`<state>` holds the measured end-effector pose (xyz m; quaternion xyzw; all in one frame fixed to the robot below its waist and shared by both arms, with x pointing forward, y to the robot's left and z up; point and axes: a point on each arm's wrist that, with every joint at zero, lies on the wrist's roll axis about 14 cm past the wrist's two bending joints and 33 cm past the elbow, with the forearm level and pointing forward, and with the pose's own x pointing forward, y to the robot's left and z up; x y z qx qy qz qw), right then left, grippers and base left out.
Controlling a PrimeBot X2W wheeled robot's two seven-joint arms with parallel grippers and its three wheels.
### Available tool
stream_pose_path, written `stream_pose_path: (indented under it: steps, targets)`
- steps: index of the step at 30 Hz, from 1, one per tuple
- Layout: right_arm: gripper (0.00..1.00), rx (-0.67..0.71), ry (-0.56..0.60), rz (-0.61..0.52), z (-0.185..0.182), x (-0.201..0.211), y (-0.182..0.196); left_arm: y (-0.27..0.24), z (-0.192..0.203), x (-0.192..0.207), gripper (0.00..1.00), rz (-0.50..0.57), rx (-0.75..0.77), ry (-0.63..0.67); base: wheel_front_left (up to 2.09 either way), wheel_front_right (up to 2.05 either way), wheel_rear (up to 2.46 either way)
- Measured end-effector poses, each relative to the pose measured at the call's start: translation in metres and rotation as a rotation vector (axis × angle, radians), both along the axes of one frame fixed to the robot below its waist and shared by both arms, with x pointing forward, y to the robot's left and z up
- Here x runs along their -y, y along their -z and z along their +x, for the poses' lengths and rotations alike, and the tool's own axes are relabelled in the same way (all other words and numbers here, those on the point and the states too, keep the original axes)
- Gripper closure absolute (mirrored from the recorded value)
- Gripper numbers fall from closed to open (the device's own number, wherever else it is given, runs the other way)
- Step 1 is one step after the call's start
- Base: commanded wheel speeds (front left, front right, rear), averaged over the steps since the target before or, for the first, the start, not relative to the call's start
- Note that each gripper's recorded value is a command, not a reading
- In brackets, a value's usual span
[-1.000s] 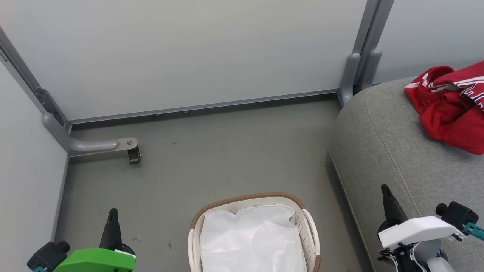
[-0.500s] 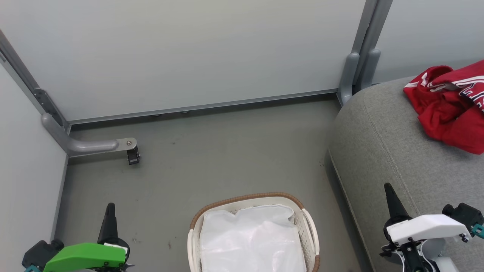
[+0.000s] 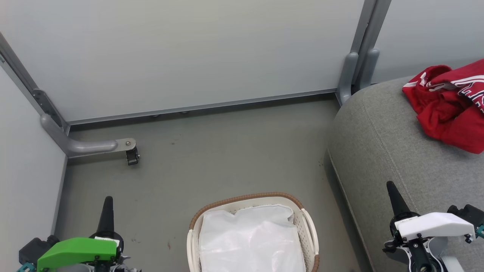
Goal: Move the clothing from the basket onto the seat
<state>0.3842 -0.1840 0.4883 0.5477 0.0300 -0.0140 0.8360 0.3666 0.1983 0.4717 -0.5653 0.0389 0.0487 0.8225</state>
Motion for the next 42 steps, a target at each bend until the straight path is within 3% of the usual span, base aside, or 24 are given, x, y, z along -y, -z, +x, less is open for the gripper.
stream_pose_path:
  steps: [42]
  targets:
    - [1.0, 0.038, 0.024, 0.335, 0.002, 0.012, -0.013, -0.024, 0.016, -0.001, 1.0, -0.299, 0.082, 0.006, 0.0, 0.0, 0.0]
